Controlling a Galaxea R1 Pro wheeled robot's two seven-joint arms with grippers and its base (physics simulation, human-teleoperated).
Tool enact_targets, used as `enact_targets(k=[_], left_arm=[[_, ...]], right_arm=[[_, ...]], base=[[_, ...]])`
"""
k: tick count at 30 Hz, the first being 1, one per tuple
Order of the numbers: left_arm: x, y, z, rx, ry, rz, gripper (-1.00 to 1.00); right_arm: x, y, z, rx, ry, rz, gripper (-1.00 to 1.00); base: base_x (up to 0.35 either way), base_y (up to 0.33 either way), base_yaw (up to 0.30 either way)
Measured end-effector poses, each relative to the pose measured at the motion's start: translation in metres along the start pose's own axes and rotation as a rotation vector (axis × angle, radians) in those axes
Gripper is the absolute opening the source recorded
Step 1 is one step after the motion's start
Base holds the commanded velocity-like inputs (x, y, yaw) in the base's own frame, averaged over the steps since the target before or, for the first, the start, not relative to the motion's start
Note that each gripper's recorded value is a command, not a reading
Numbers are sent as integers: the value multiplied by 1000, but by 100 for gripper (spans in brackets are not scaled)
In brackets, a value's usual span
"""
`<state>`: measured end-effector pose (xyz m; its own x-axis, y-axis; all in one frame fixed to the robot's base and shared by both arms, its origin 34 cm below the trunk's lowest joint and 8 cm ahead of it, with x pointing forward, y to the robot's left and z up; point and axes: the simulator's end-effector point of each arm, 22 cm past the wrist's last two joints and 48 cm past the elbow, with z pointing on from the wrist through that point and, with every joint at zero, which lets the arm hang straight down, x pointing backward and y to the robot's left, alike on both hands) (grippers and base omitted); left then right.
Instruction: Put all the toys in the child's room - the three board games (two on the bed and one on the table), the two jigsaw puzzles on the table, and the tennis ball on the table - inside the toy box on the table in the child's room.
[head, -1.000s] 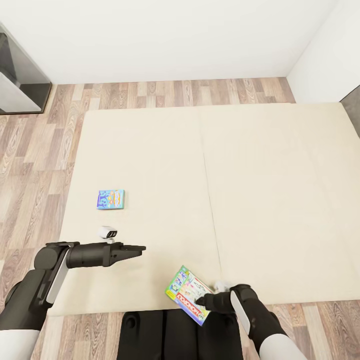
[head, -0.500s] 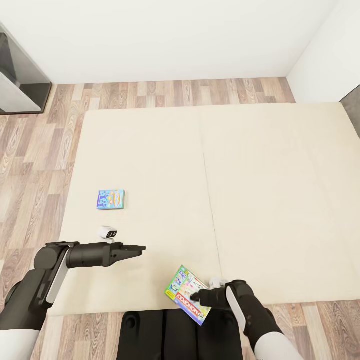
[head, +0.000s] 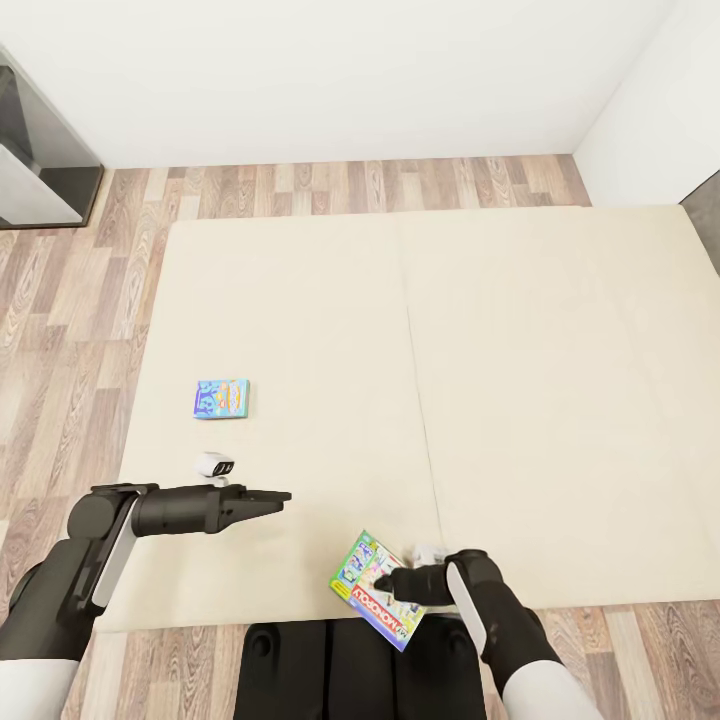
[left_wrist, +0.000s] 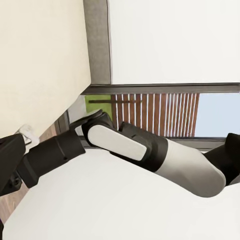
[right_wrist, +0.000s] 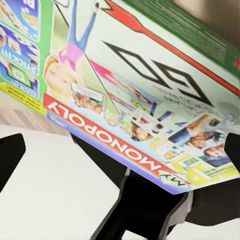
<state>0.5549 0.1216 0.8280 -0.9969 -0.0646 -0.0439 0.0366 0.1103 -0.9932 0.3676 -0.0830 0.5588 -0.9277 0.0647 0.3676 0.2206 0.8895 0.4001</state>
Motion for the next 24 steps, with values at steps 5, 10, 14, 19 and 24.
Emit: enact_targets(k=[5,10,14,19,24], left_arm=[[0,0,1,2,0,0,100],[0,0,1,2,0,0,100],[0,0,1,3,0,0,100],[0,0,1,3,0,0,100],[0,0,1,3,0,0,100]], right_arm=[[6,-5,1,5,22,8,100],[16,-4,0,4,67,22,100],[22,-6,0,8,93,29,100],[24,-8,-1,11,99,31,100],[25,-11,-1,19,102,32,100]], base=[[0,0,0],[0,0,0],[0,0,0],[0,0,0],[0,0,0]])
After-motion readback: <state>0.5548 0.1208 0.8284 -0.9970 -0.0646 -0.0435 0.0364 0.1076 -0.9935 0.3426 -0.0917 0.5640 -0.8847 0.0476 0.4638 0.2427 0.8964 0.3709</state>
